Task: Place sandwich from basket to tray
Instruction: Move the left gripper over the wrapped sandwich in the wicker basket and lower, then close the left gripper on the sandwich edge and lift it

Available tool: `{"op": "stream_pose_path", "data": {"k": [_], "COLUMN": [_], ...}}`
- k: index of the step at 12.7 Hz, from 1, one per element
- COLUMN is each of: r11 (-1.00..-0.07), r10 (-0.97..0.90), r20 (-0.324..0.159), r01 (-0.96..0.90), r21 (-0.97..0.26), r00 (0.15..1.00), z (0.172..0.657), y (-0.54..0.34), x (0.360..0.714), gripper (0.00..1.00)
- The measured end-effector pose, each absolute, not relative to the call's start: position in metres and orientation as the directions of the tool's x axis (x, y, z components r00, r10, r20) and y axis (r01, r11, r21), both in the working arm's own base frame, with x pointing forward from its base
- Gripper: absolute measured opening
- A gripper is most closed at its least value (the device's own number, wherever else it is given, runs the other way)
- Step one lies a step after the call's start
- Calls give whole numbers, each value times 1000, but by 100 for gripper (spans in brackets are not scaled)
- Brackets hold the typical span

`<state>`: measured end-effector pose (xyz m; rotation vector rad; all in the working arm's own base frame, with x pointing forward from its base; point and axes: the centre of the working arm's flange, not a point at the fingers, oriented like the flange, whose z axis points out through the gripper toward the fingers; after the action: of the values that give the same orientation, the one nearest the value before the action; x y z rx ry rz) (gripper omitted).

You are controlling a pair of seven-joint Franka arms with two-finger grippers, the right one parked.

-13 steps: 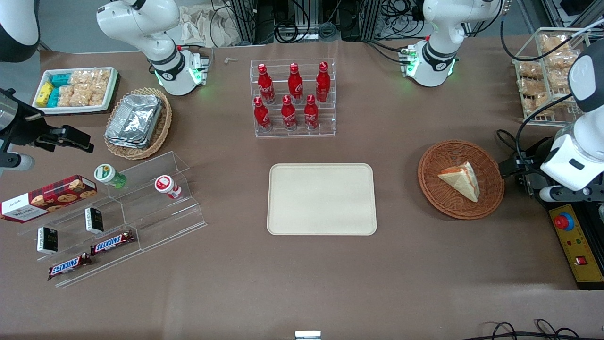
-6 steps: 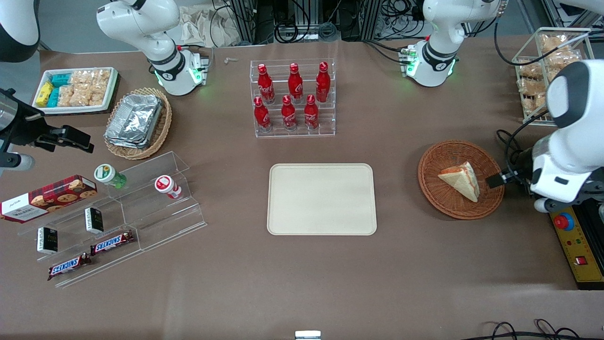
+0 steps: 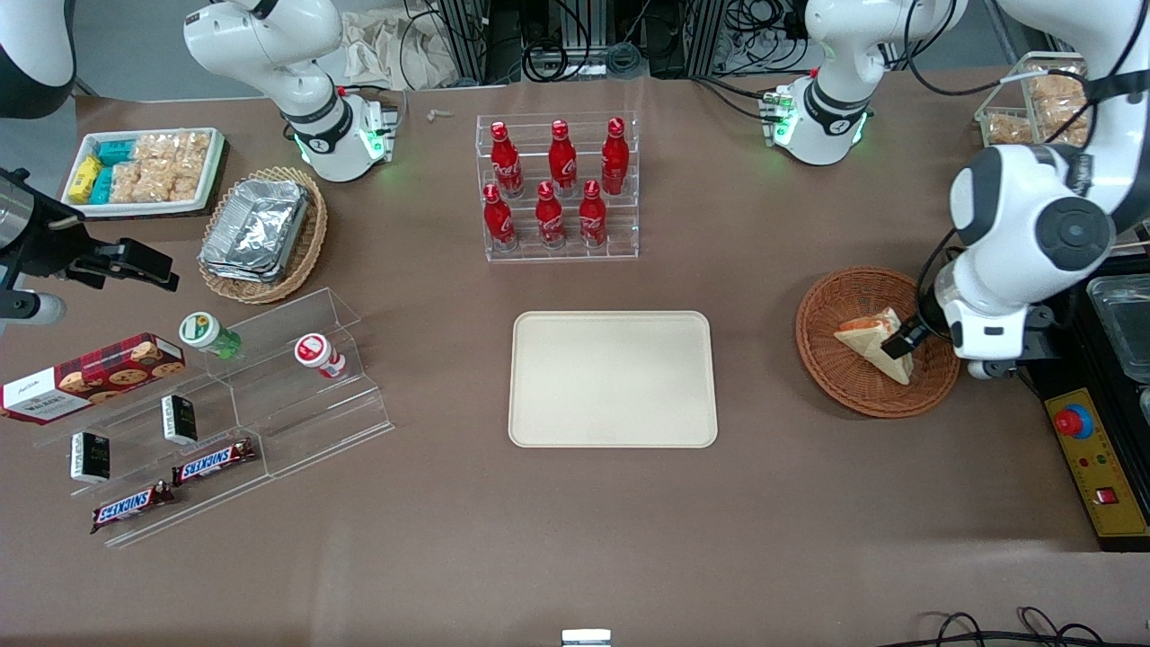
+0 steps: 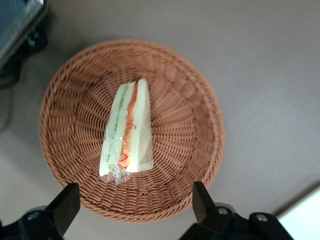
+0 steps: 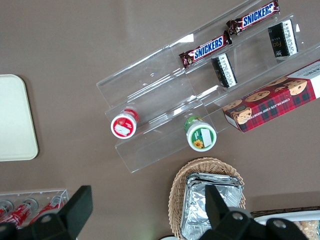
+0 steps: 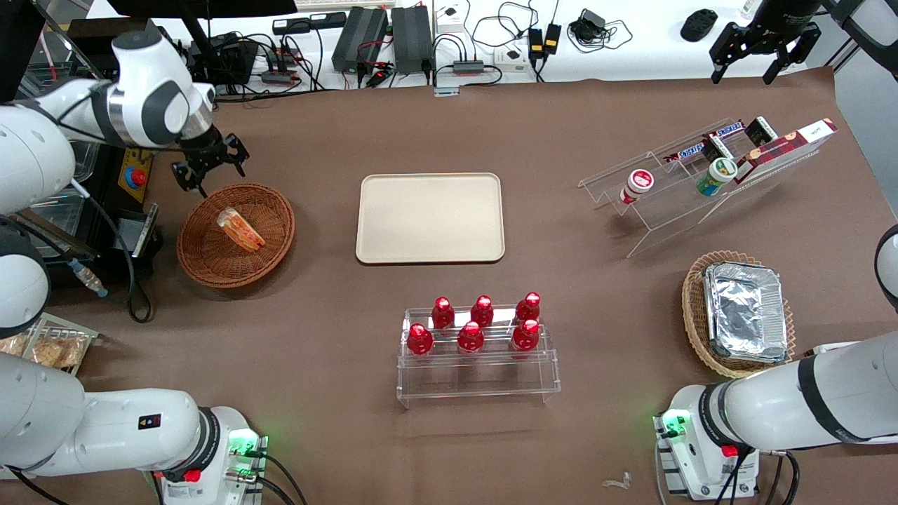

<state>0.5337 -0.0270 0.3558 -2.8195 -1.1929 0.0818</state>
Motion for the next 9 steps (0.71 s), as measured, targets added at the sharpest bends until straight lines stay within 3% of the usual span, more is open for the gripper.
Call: {"op": "stream_pose_path", "data": {"k": [3,9], "r11": [-626,-614], "r10": [778,788], "r20": [-28,-24], "r01": [772,781], "r21": [-115,-109], "r00": [627,616], "z": [334,290], "y": [-18,-4], "x": [520,506], "gripper": [100,100]}}
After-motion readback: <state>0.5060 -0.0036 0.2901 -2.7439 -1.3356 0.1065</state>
